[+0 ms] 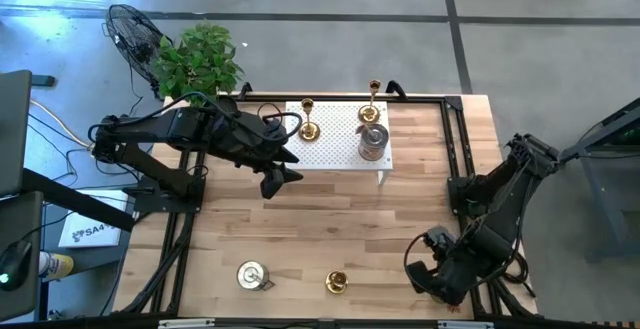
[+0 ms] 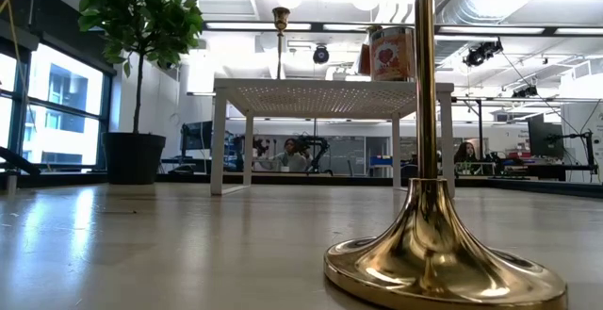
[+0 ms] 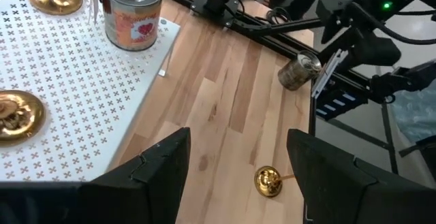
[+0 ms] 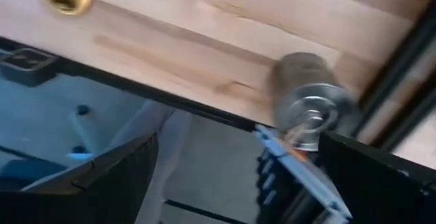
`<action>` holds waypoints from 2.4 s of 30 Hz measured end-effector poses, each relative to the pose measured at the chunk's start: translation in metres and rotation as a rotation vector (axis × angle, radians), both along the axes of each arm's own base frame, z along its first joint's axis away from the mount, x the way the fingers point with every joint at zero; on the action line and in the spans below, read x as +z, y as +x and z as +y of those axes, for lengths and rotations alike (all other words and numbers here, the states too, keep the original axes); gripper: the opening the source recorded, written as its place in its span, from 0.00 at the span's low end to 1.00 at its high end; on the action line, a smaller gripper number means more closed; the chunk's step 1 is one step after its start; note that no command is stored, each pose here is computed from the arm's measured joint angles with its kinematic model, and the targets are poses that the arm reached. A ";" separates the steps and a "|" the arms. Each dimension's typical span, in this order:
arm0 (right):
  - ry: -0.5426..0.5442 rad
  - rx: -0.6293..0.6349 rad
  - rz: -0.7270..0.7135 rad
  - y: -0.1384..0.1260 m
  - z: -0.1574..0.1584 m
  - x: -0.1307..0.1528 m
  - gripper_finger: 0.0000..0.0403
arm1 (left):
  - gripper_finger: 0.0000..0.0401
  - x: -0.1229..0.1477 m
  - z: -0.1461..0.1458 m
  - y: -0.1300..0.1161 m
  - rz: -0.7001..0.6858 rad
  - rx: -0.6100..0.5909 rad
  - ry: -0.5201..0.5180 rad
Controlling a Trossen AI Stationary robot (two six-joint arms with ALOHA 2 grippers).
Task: Pick & Place candle stick holders
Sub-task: Align the right silver scented candle with the other silver scented candle on the shelf
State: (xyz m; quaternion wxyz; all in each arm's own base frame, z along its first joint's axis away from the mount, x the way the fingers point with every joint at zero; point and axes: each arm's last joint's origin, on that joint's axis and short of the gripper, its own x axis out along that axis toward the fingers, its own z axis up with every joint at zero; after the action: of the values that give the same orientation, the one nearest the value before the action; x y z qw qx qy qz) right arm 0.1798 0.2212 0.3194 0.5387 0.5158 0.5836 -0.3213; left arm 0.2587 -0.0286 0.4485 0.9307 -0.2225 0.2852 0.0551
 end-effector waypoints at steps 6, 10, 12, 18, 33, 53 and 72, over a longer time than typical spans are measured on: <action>-0.064 0.043 -0.140 0.011 -0.005 0.001 0.99 | 0.60 0.000 0.000 0.000 0.000 0.000 0.000; -0.054 0.046 -0.150 0.014 -0.006 0.002 0.99 | 0.60 0.000 0.000 0.000 0.000 0.000 -0.001; -0.047 0.033 -0.149 0.015 -0.006 0.002 0.99 | 0.60 0.000 0.000 0.000 0.000 0.000 -0.001; -0.035 -0.017 -0.119 0.014 -0.006 0.001 0.99 | 0.60 -0.001 0.000 -0.001 0.011 0.000 0.001; -0.108 0.059 -0.176 0.016 -0.008 0.001 0.99 | 0.60 -0.001 0.001 0.000 0.007 -0.003 0.039; -0.214 0.029 -0.285 0.019 -0.011 0.001 0.99 | 0.60 -0.001 0.001 -0.001 0.013 -0.014 0.064; -0.050 0.121 0.117 0.007 0.017 -0.027 0.99 | 0.60 -0.003 0.001 -0.002 0.031 -0.013 0.067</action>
State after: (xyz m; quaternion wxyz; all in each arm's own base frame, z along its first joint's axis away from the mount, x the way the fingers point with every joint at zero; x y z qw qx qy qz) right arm 0.1871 0.2382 0.2920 0.5348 0.4464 0.6359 -0.3322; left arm 0.2569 -0.0277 0.4459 0.9334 -0.1887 0.2989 0.0621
